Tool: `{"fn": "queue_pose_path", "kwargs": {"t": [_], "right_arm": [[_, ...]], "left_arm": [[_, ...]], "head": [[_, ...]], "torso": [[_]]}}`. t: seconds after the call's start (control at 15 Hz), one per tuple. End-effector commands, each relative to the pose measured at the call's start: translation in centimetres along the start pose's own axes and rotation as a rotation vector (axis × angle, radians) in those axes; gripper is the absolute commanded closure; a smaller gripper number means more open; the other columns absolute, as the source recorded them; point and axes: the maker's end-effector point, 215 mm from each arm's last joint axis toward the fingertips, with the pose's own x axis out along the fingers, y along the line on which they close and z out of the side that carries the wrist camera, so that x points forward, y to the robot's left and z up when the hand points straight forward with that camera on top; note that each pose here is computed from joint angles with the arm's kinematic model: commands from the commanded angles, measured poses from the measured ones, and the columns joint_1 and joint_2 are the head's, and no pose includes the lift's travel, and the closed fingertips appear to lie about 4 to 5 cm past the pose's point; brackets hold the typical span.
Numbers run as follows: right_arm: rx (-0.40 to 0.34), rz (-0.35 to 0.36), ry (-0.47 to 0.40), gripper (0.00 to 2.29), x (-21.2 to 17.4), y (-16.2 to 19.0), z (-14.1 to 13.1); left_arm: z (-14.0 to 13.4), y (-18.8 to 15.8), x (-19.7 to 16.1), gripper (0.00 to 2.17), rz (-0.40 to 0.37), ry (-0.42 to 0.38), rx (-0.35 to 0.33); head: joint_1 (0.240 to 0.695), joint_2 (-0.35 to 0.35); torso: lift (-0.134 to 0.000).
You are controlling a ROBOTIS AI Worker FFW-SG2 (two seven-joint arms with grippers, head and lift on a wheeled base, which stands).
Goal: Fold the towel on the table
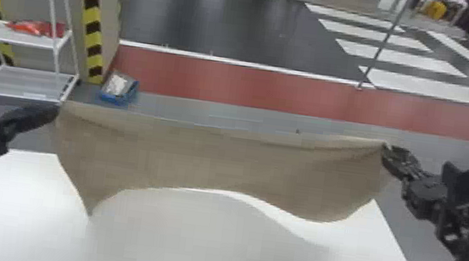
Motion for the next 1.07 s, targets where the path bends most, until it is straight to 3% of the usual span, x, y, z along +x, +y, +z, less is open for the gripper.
{"fn": "queue_pose_path", "kwargs": {"t": [0.0,0.13,0.2,0.33,0.47,0.67,0.8,1.0], "right_arm": [[-0.096,0.07,0.002,1.95,-3.2,4.0,-2.6],[-0.17,0.142,-0.007,1.95,-6.1,7.7,-4.5],[-0.17,0.147,0.007,1.95,-6.9,7.9,-5.5],[-0.143,0.095,0.011,1.95,-7.8,5.3,-5.9],[-0.142,0.074,0.009,1.95,-7.4,3.9,-4.9],[-0.139,0.053,0.01,1.95,-4.3,1.9,-2.8],[-0.131,0.047,0.02,1.95,-1.9,1.3,-2.2],[-0.134,0.044,0.004,1.95,1.4,1.2,0.0]], "left_arm": [[-2.4,1.5,-4.6,1.7,0.002,-0.052,0.046],[-3.8,1.3,-7.3,1.7,-0.019,-0.101,0.124],[-4.2,1.4,-8.3,1.7,-0.018,-0.117,0.155],[-4.1,1.6,-9.0,1.7,-0.013,-0.126,0.153],[-1.8,1.9,-9.4,1.7,0.002,-0.15,0.178],[2.2,0.9,-6.0,1.7,-0.005,-0.154,0.229],[2.9,0.2,-2.5,1.7,-0.016,-0.127,0.252],[3.2,-1.7,2.6,1.7,-0.041,-0.091,0.276]], "head": [[0.627,-0.181],[0.677,-0.161],[0.695,-0.151],[0.695,-0.132],[0.695,-0.138],[0.695,-0.149],[0.695,-0.154],[0.646,-0.166]], "torso": [[0.0],[0.0],[0.0],[0.0],[0.0],[0.0],[0.0],[0.0]]}}
